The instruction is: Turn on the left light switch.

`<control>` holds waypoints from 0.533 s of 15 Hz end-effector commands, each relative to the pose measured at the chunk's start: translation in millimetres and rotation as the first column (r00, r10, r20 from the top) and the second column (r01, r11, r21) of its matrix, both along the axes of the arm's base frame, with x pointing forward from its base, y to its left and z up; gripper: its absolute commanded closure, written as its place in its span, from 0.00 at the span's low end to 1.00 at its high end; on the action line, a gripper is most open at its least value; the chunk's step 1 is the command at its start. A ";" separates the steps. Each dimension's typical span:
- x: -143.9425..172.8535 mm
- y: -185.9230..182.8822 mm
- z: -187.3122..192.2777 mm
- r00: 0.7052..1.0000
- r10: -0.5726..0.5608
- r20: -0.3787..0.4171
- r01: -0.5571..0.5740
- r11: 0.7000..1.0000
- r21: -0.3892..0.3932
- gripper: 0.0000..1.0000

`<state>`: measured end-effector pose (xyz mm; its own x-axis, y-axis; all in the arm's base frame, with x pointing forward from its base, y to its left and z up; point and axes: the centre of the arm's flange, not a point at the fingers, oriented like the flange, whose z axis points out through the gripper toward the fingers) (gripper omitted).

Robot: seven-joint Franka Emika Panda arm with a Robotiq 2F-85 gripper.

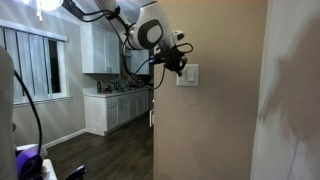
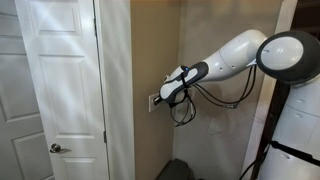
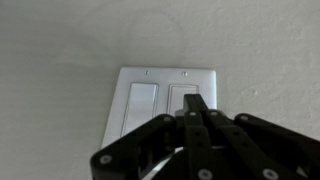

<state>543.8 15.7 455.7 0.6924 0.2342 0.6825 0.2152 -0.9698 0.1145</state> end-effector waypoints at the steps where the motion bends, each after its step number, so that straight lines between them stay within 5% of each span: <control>1: 14.8 -2.3 -2.4 0.998 -0.024 0.057 0.024 1.000 0.005 1.00; 8: 18.0 -1.2 -2.6 0.994 -0.045 0.097 0.046 0.999 -0.006 1.00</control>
<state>555.9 14.0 454.3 0.6506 0.2272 0.7246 0.1874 -0.9727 0.1367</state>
